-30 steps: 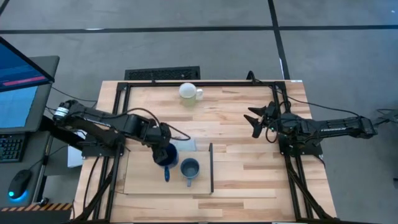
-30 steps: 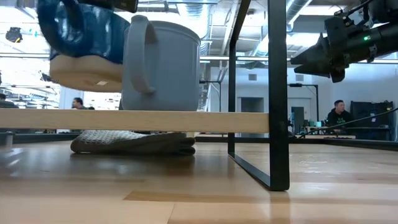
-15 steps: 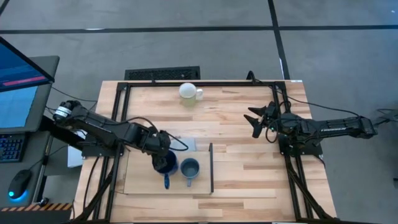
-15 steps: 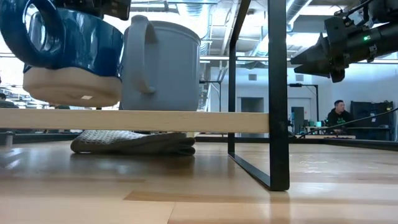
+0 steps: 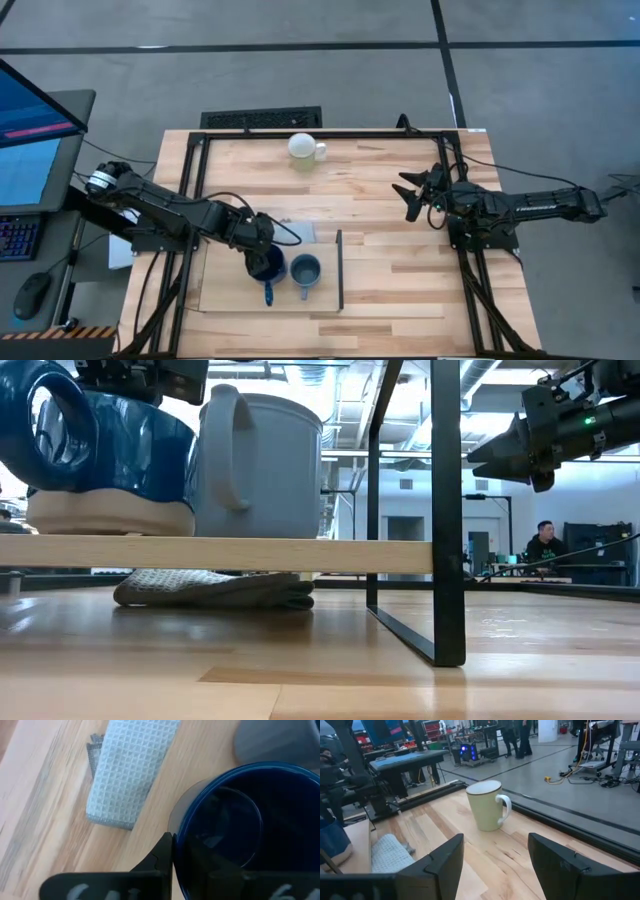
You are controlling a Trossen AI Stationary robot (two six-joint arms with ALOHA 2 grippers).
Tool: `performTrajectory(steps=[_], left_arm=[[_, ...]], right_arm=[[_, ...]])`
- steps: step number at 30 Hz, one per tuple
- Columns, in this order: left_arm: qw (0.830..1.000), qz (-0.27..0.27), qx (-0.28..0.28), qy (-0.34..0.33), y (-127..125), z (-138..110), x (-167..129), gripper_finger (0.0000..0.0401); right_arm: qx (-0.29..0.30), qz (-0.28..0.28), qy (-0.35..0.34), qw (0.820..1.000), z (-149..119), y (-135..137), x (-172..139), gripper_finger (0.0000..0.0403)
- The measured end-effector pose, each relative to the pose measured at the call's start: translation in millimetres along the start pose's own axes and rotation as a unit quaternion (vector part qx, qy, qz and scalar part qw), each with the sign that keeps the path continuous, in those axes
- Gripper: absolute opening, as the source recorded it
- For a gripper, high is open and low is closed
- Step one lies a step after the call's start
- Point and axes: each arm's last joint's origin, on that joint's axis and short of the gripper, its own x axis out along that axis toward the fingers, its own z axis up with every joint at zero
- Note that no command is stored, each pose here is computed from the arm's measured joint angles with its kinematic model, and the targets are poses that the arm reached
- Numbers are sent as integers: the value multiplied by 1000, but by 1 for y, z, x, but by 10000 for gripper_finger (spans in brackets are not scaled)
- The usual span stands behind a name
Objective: Stack small to large cups/mugs on shelf
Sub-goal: Put the blue mug on the shelf
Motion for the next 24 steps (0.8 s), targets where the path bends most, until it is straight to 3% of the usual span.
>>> performTrajectory(steps=[6, 24], left_arm=[[1000, -1, 10, 0, 0, 0, 0, 31], [1000, -20, 9, -8, -3, 2, 0, 47]], right_arm=[[0, 0, 0, 1000, 0, 0, 0, 244], [0, 0, 0, 1000, 0, 0, 0, 244]])
